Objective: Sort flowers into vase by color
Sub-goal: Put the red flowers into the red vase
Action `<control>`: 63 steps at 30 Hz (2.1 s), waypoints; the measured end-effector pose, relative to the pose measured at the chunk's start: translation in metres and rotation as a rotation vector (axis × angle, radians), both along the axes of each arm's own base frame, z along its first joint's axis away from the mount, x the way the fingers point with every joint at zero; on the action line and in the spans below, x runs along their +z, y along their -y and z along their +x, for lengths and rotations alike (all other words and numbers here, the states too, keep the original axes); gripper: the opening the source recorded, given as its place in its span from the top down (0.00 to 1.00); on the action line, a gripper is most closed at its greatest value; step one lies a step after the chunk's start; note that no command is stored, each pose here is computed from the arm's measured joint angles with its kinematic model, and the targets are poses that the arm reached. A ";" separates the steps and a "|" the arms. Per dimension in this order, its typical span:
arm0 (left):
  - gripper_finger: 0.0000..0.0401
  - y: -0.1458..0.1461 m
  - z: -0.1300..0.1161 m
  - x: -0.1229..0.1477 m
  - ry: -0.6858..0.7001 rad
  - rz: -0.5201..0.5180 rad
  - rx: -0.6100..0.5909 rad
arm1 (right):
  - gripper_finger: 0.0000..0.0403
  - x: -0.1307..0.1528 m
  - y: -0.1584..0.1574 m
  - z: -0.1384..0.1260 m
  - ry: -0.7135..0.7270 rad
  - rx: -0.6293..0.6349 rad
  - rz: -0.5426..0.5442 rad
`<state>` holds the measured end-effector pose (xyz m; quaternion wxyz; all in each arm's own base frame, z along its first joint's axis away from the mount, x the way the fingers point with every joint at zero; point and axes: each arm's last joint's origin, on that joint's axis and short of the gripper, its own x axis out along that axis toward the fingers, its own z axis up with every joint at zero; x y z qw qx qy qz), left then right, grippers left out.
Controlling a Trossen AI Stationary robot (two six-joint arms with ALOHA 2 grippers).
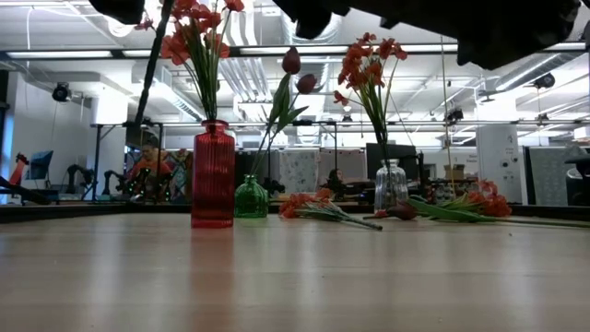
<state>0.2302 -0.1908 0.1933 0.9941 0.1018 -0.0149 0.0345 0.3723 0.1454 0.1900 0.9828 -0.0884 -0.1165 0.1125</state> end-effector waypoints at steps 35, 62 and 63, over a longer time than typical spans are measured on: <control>0.92 -0.008 0.006 -0.003 -0.016 -0.068 0.031 | 0.83 0.023 0.000 0.025 -0.031 0.029 -0.036; 0.58 0.007 -0.021 -0.015 -0.144 -0.028 0.152 | 0.95 0.057 0.024 0.009 -0.272 -0.150 -0.063; 0.58 0.009 -0.024 -0.016 -0.143 -0.015 0.191 | 0.95 0.060 0.027 0.008 -0.277 -0.179 -0.077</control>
